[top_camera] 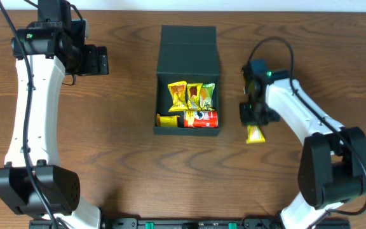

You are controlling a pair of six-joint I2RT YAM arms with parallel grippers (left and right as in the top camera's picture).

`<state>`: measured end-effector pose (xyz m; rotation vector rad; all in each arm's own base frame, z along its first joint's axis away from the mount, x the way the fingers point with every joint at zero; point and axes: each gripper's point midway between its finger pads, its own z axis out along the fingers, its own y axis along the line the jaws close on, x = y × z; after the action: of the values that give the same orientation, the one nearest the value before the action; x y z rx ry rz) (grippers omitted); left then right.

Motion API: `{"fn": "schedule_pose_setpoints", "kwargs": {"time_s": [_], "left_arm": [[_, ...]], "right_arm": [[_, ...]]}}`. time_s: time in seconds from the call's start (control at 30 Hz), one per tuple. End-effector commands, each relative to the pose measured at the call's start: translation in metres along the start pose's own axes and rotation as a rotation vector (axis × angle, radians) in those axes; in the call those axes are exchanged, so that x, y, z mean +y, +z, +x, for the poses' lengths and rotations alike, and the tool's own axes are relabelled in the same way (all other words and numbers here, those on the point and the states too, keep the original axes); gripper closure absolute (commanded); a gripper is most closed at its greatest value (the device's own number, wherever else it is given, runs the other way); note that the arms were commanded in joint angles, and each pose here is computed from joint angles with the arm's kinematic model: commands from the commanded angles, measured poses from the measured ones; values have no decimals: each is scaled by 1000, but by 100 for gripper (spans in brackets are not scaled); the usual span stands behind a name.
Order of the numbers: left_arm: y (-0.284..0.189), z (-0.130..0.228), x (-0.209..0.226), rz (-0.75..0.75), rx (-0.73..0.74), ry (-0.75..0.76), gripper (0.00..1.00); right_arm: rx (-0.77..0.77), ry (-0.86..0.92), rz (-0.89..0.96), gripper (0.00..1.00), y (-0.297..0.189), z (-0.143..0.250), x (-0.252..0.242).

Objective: Pack container
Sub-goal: 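Place the last yellow packet into the box and release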

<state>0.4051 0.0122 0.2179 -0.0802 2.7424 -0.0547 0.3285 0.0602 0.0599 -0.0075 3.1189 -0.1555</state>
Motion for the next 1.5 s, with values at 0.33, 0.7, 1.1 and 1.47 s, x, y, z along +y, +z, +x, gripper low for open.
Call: {"fn": "schedule_pose_setpoints", "kwargs": {"time_s": [0.33,0.7,1.1,1.47], "left_arm": [[-1,-1,0,3,-4,-25,5],[-1,1,0,2,5,-26,5],[-1,0,0,3,-1,-25,5],[-1,-1,0,3,-3,-25,5]], "right_arm": [[-492,-130,-483,98,-167,-96,171],[-272,-241,-397,98,-80,-59,236],[-184,-227,-494,99,-53,-51,267],[-222,-186,-444,98,-24,-69,272]]}}
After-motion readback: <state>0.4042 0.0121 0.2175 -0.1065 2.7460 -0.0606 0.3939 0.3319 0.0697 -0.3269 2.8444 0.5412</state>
